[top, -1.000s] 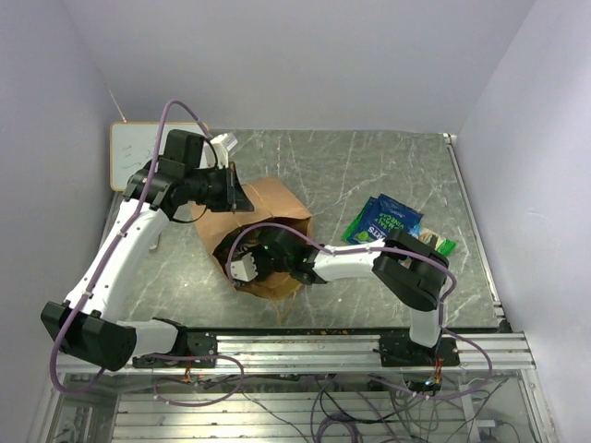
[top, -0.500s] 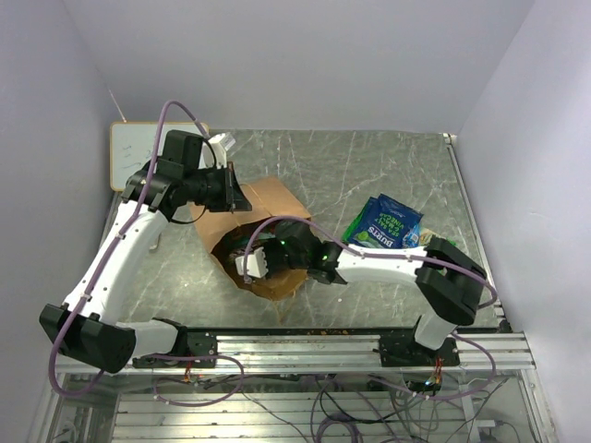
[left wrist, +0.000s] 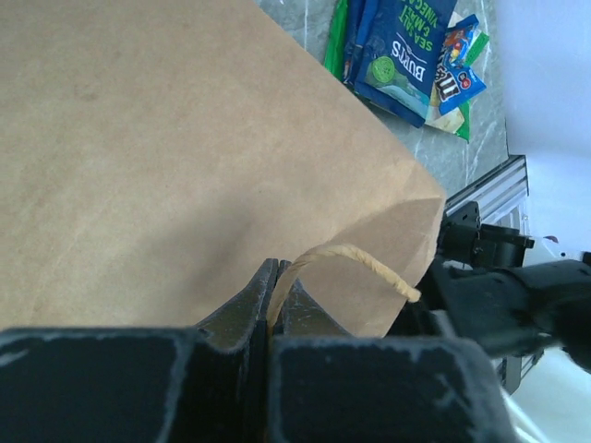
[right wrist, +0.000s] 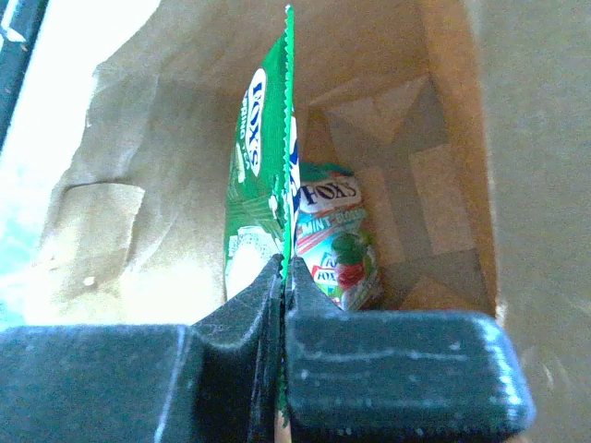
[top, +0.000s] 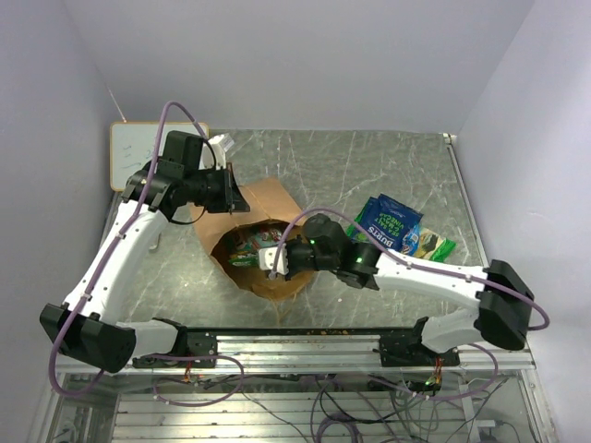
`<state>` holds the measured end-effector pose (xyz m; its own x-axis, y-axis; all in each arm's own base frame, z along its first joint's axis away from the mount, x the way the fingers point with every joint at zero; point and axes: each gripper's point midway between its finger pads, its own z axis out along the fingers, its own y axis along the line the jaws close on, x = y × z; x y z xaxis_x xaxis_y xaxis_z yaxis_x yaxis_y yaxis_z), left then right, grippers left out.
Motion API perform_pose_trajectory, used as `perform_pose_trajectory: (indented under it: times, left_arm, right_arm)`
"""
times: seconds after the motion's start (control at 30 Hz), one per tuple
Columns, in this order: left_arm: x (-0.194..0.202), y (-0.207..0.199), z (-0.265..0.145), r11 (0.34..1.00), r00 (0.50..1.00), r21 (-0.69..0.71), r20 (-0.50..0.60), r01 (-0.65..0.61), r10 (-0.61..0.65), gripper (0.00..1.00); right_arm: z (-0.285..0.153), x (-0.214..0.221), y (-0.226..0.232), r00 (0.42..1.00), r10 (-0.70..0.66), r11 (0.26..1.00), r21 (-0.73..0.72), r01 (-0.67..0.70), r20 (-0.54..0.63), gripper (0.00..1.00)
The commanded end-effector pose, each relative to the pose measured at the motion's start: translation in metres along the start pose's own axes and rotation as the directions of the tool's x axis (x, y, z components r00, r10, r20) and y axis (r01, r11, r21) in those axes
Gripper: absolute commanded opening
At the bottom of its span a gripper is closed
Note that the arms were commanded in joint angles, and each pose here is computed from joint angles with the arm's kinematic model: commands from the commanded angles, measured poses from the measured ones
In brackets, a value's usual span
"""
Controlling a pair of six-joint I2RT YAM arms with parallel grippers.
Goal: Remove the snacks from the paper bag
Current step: Take out the snack from the paper bag, then place the snack at the center of the board.
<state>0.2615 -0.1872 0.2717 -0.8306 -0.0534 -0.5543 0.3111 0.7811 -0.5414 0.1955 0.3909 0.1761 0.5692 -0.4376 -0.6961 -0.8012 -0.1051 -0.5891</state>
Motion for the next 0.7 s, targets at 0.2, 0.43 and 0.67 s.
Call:
perform_pose_trajectory:
  times: [0.2, 0.43, 0.67]
  left_arm:
    - [-0.018, -0.004, 0.004, 0.999, 0.999, -0.001, 0.036, 0.041, -0.041, 0.07]
    - [-0.020, -0.010, 0.009, 0.994, 0.994, 0.037, 0.038, 0.100, -0.101, 0.07]
    - [-0.025, -0.010, 0.011, 0.992, 0.991, 0.031, 0.045, 0.126, -0.127, 0.07]
  right_arm:
    - [-0.067, -0.073, -0.021, 0.974, 0.173, 0.984, 0.006, -0.176, 0.148, 0.00]
    - [-0.124, -0.121, -0.039, 0.938, 0.269, 0.960, 0.011, -0.278, 0.216, 0.00]
    - [-0.193, -0.155, -0.066, 0.858, 0.423, 0.875, 0.114, -0.470, 0.292, 0.00]
